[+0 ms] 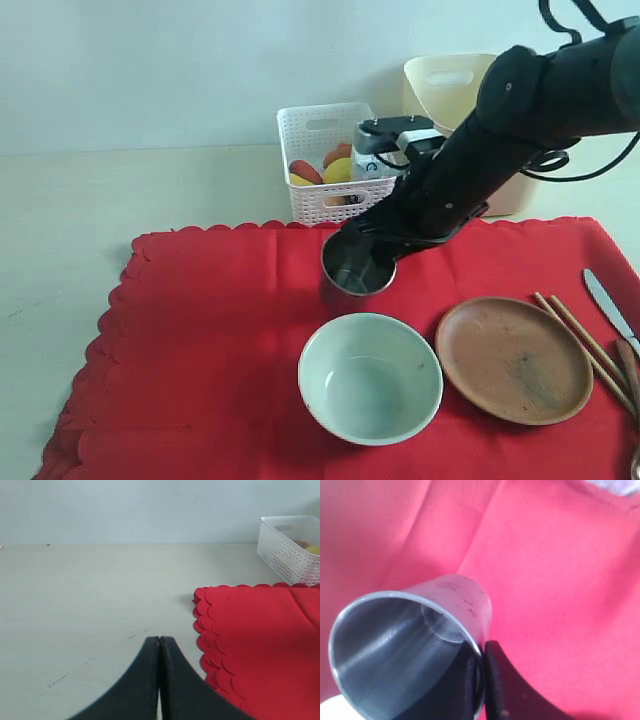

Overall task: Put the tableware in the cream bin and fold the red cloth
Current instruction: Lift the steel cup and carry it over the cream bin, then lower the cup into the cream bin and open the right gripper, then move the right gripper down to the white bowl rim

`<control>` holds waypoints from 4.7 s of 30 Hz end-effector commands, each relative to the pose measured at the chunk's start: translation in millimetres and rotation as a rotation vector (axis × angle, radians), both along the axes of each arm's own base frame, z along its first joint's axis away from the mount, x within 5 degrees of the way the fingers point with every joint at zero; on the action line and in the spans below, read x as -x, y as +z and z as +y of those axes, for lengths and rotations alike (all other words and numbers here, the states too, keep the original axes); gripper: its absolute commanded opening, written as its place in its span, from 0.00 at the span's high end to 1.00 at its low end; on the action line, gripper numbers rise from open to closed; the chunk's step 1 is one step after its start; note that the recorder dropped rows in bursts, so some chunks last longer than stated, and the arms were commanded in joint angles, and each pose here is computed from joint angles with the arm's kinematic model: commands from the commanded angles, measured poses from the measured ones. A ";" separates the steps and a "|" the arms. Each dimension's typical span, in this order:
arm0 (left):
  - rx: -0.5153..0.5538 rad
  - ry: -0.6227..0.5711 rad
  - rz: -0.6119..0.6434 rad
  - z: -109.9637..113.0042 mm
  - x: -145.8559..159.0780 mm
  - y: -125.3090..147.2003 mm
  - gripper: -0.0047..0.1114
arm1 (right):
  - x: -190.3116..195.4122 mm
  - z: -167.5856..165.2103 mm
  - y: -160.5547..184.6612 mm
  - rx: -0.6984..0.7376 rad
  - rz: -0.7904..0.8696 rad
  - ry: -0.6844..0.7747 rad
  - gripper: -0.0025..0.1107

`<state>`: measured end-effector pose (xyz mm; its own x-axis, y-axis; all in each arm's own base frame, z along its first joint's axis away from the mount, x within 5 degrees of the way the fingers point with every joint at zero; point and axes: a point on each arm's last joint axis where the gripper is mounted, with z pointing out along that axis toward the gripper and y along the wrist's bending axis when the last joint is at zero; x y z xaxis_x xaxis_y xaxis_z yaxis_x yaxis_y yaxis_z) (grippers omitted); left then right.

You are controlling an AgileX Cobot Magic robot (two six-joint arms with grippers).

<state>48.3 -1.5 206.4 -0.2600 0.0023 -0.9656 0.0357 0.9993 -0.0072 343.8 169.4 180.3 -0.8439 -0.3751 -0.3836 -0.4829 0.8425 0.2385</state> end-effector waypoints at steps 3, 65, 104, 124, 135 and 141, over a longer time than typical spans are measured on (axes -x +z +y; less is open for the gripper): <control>0.004 0.000 -0.014 -0.1 0.1 0.5 0.96 | 9.8 -2.9 47.3 -0.042 -0.109 0.020 0.98; 0.004 0.000 -0.014 -0.1 0.1 0.5 0.96 | -180.0 -136.6 31.8 0.112 -0.472 -0.246 0.98; 0.004 0.000 -0.014 -0.1 0.1 0.5 0.96 | -173.0 -135.8 76.7 0.125 -0.297 -0.234 0.52; 0.004 0.000 -0.014 -0.1 0.1 0.5 0.96 | -118.6 -131.2 125.8 0.074 -0.109 -0.217 0.52; 0.004 0.000 -0.014 -0.1 0.1 0.5 0.96 | -76.9 -125.4 117.3 -0.011 -0.026 -0.233 0.52; 0.004 0.000 -0.014 -0.1 0.1 0.5 0.96 | -53.5 -103.1 108.3 0.010 -0.028 -0.131 0.52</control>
<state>48.3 -1.5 206.4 -0.2600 0.0023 -0.9656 0.0357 0.9993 -0.0072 405.4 54.9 287.4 -0.8986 -0.2203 -0.3794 -0.3222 0.9183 0.2299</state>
